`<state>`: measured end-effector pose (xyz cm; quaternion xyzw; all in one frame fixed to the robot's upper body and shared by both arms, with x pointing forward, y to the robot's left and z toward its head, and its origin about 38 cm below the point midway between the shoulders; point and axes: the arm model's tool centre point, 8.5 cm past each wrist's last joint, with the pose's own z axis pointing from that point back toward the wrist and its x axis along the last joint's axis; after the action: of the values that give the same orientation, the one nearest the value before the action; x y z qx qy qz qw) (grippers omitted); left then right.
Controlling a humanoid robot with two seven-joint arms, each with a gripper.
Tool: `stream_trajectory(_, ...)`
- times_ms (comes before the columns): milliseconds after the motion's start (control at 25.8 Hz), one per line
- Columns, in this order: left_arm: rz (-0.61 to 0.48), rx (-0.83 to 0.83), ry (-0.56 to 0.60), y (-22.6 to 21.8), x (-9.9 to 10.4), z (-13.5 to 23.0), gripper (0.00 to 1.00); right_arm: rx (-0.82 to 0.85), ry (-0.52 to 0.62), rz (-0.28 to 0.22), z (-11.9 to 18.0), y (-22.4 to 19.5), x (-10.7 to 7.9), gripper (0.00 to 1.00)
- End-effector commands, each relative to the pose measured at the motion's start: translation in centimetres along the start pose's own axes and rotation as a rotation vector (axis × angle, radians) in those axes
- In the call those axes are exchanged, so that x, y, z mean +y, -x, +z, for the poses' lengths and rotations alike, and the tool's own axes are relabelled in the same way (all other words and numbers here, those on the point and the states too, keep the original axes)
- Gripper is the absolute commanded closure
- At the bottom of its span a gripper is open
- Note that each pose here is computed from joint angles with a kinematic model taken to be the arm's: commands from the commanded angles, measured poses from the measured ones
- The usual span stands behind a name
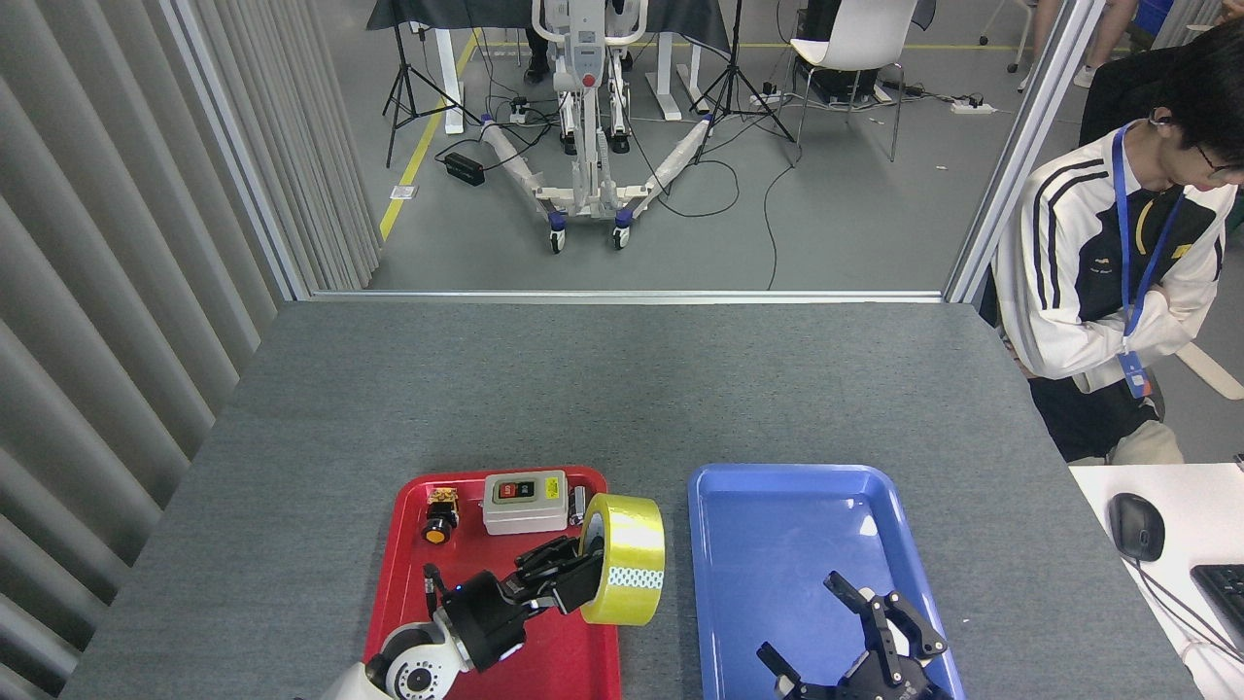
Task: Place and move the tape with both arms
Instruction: 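Lift the tape roll upright with the left gripper, then carry the tape toward the right gripper and grasp it with the right gripper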
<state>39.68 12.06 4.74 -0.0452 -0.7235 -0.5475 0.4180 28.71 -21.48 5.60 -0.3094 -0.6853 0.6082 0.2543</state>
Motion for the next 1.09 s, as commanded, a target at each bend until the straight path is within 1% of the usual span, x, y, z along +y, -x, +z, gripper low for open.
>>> stream_trajectory(0, 0.001, -0.035, 0.043, -1.0, -1.3, -1.0, 0.99, -0.055, 0.005, 0.0, -1.4, -1.0, 0.1, 0.0)
stream_trajectory(78, -0.008, -0.068, 0.073, -1.9, -1.8, -2.0, 0.99, -0.09, -0.003, -0.008, -2.1, -2.2, 0.5, 0.01)
stream_trajectory(271, -0.009, -0.09, 0.073, -2.5, -1.7, -2.8, 0.99, -0.172, -0.021, -0.011, -3.3, -4.8, 1.1, 0.06)
stream_trajectory(349, -0.013, -0.091, 0.071, -2.6, -1.6, -2.8, 0.99, -0.188, -0.037, -0.001, -3.4, -5.3, 1.4, 0.1)
stream_trajectory(426, -0.017, -0.096, 0.07, -2.7, -1.5, -2.9, 1.0, -0.196, -0.04, -0.002, -3.5, -5.6, 1.5, 0.16)
stream_trajectory(465, -0.018, -0.098, 0.074, -2.8, -1.6, -2.9, 1.0, -0.199, -0.037, -0.002, -3.6, -5.6, 1.5, 0.21)
stream_trajectory(504, -0.018, -0.103, 0.08, -2.9, -1.8, -3.0, 1.0, -0.201, -0.036, -0.004, -3.6, -5.8, 1.5, 0.29)
stream_trajectory(581, -0.02, -0.112, 0.092, -3.2, -2.1, -3.3, 1.0, -0.199, -0.031, -0.01, -3.8, -5.9, 1.5, 0.47)
stream_trajectory(620, -0.02, -0.112, 0.092, -3.2, -2.1, -3.3, 1.0, -0.199, -0.03, -0.011, -3.8, -6.0, 1.5, 0.58)
stream_trajectory(775, -0.021, -0.116, 0.092, -3.4, -2.2, -3.3, 1.0, -0.199, -0.035, -0.011, -3.9, -6.1, 1.7, 0.79)
stream_trajectory(853, -0.027, -0.124, 0.097, -3.6, -2.3, -3.4, 0.98, -0.199, -0.038, -0.012, -3.8, -6.1, 1.8, 0.87)
stream_trajectory(930, -0.033, -0.135, 0.104, -4.0, -2.4, -3.6, 0.92, -0.199, -0.036, -0.01, -3.9, -6.1, 1.8, 0.94)
stream_trajectory(969, -0.034, -0.137, 0.107, -4.1, -2.5, -3.6, 0.82, -0.199, -0.028, -0.011, -3.9, -6.2, 1.7, 0.97)
stream_trajectory(1047, -0.033, -0.142, 0.11, -4.2, -2.8, -3.7, 0.51, -0.198, -0.014, -0.013, -4.0, -6.3, 1.6, 1.0)
